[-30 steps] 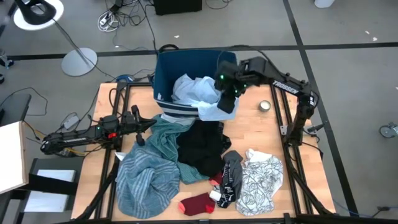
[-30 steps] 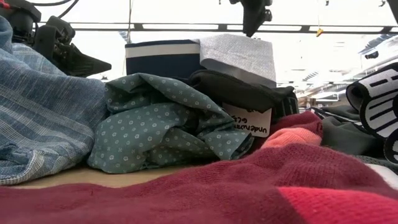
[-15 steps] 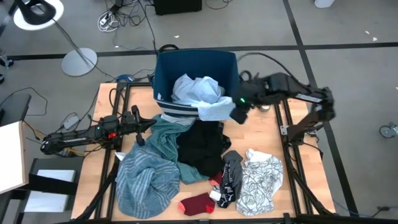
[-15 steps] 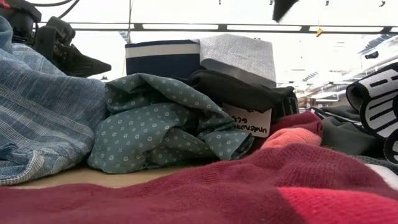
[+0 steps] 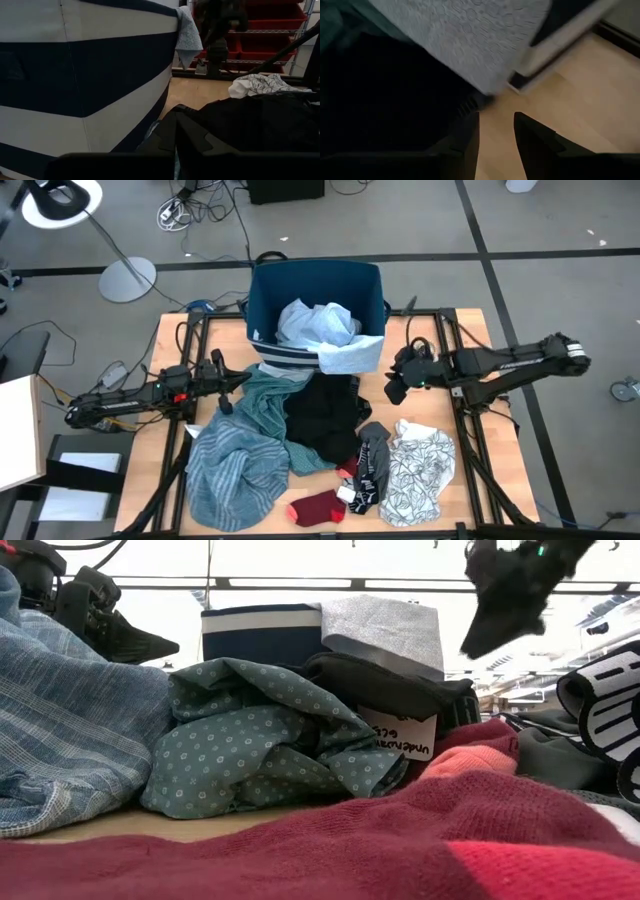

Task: Sort clothes
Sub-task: Put the light blue shirt into the blue laundry bin

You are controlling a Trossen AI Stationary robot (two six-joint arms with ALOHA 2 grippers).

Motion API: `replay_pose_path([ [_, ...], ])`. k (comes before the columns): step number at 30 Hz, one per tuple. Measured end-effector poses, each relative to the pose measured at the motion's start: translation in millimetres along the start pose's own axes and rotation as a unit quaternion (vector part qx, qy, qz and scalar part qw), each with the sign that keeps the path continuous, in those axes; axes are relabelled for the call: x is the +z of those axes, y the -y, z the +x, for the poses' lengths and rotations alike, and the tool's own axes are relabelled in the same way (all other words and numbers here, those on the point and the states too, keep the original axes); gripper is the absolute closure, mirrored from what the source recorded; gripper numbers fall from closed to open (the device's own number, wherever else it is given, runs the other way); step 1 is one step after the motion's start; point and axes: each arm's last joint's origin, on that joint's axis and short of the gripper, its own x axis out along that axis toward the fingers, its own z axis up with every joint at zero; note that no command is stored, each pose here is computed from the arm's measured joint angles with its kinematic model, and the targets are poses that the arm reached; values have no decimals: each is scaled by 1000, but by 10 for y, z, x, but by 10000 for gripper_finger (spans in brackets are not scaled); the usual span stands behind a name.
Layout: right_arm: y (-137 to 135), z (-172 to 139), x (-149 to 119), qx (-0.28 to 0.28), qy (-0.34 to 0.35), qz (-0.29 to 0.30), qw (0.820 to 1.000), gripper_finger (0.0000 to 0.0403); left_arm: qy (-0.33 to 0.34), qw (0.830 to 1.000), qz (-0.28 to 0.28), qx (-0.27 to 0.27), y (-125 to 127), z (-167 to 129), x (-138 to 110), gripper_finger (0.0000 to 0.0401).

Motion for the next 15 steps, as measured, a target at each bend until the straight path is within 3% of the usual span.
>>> replay_pose_path([
  [9, 132, 446, -132, 50, 159, 11, 986, 296, 0, 1000, 0, 0, 0, 0, -1, 389],
  [13, 37, 399, 35, 105, 206, -16, 973, 375, 0, 1000, 0, 0, 0, 0, -1, 389],
  [15, -27, 316, 164, 137, 236, -26, 962, 392, 0, 1000, 0, 0, 0, 0, 0, 389],
])
